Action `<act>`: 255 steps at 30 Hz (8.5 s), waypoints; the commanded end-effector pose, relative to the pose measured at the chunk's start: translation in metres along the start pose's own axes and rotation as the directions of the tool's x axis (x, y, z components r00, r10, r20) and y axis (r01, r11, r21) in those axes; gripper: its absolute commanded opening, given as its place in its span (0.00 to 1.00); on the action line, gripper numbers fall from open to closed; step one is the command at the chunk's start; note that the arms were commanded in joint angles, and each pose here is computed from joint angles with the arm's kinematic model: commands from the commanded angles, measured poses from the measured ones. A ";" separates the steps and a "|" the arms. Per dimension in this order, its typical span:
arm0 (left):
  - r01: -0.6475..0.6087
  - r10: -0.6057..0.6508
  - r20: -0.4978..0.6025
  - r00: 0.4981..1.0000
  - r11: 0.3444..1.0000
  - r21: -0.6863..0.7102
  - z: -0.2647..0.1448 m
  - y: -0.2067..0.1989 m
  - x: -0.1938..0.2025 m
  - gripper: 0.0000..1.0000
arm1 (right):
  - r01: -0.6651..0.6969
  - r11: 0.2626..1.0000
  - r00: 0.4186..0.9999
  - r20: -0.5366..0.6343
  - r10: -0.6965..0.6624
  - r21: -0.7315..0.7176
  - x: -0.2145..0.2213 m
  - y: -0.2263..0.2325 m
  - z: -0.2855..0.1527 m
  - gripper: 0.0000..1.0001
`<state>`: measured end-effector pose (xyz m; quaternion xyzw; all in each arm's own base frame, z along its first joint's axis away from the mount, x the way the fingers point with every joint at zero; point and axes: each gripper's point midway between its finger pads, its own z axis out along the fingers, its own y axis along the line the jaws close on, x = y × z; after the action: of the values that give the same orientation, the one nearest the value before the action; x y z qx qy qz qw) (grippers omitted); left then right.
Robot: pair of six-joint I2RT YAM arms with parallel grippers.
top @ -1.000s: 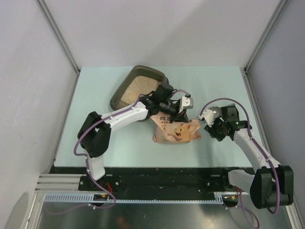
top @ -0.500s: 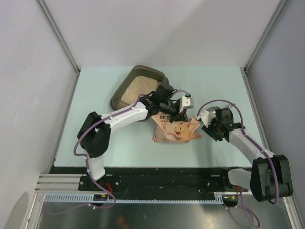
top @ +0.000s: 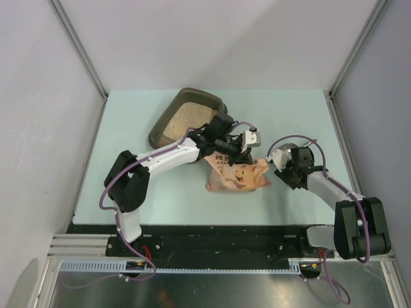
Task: Fill the litter box with clean litter
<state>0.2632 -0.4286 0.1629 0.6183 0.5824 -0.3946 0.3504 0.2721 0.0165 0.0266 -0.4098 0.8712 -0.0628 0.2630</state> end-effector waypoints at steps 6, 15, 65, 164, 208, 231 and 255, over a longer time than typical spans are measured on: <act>0.035 -0.035 0.005 0.999 0.999 0.007 -0.008 -0.007 -0.007 0.00 | -0.012 0.999 1.000 -0.010 0.012 0.036 0.001 -0.007 -0.014 0.03; 0.010 -0.010 0.030 1.000 1.000 0.010 -0.014 -0.008 -0.019 0.00 | -0.118 0.986 0.986 0.107 0.131 -0.119 -0.032 -0.002 -0.108 0.00; 0.012 -0.020 0.040 0.999 0.983 0.185 -0.009 -0.025 -0.013 0.16 | 0.122 0.823 0.937 0.338 0.088 -0.555 -0.145 0.018 -0.130 0.00; 0.098 -0.101 0.017 0.995 0.989 0.111 -0.013 0.015 -0.005 0.47 | 0.305 0.782 0.862 0.507 0.017 -0.544 -0.156 0.024 -0.169 0.00; 0.087 -0.090 0.025 0.996 0.988 0.125 -0.008 0.012 -0.012 0.07 | 0.463 0.757 0.853 0.464 -0.238 -0.461 -0.156 0.008 -0.135 0.00; 0.170 -0.171 0.031 0.985 0.985 0.039 -0.077 0.014 0.024 0.03 | 0.535 0.728 0.814 0.491 -0.310 -0.429 -0.184 0.032 -0.130 0.00; 0.204 -0.204 0.030 0.979 0.979 -0.001 -0.097 0.013 0.037 0.10 | 0.516 0.722 0.829 0.479 -0.287 -0.461 -0.203 0.057 -0.116 0.00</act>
<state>0.2877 -0.3330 0.1540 0.5473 0.6530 -0.4279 0.3016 0.2793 0.1863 0.1919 -0.6570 0.6669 0.2237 0.2713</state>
